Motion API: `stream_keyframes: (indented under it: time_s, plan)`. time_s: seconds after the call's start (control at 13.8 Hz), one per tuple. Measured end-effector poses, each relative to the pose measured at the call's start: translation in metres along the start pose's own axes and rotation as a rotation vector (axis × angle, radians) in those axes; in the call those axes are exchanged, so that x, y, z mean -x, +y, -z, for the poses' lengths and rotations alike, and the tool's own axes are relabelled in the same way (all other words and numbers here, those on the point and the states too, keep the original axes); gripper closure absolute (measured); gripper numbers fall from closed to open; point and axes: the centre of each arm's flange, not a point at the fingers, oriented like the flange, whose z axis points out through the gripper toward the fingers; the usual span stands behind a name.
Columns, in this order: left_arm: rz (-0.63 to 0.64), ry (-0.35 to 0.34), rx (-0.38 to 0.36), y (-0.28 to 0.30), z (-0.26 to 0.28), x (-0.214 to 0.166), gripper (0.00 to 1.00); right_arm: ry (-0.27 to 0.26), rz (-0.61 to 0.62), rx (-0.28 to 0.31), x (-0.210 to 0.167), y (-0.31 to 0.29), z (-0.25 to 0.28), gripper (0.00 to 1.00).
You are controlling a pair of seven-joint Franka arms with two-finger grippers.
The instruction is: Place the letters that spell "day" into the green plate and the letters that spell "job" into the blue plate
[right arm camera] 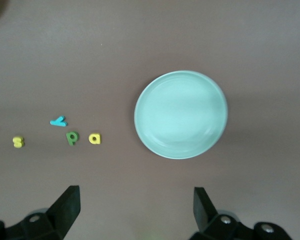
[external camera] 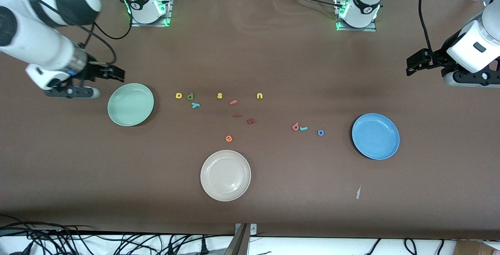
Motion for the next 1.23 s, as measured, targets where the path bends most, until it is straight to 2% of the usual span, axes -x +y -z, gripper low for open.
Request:
stream_keyframes:
  time_s: [0.22, 0.51, 0.65, 0.8, 0.94, 1.16, 1.23]
  plan:
    - [-0.002, 0.000, 0.000, 0.001, 0.000, 0.000, 0.00, 0.022, -0.169, 0.001, 0.021, -0.055, -0.065, 0.00]
    - [-0.006, 0.000, 0.000, 0.003, 0.000, 0.000, 0.00, -0.003, -0.489, 0.022, 0.041, -0.104, -0.151, 0.00]
    - [-0.007, 0.000, 0.000, 0.004, 0.000, 0.000, 0.00, 0.034, -0.600, 0.028, 0.038, -0.122, -0.178, 0.00]
    - [-0.008, 0.001, 0.000, 0.005, 0.000, 0.000, 0.00, 0.099, -0.676, 0.061, 0.039, -0.138, -0.200, 0.00]
    - [-0.009, 0.001, 0.000, 0.005, 0.000, 0.000, 0.00, 0.119, -0.714, 0.079, 0.040, -0.143, -0.218, 0.01]
    - [-0.008, 0.000, 0.000, 0.005, 0.000, 0.000, 0.00, 0.150, -0.729, -0.013, 0.042, -0.142, -0.242, 0.01]
    - [-0.008, 0.000, 0.000, 0.005, 0.000, 0.000, 0.00, 0.149, -0.735, -0.024, 0.044, -0.139, -0.251, 0.01]
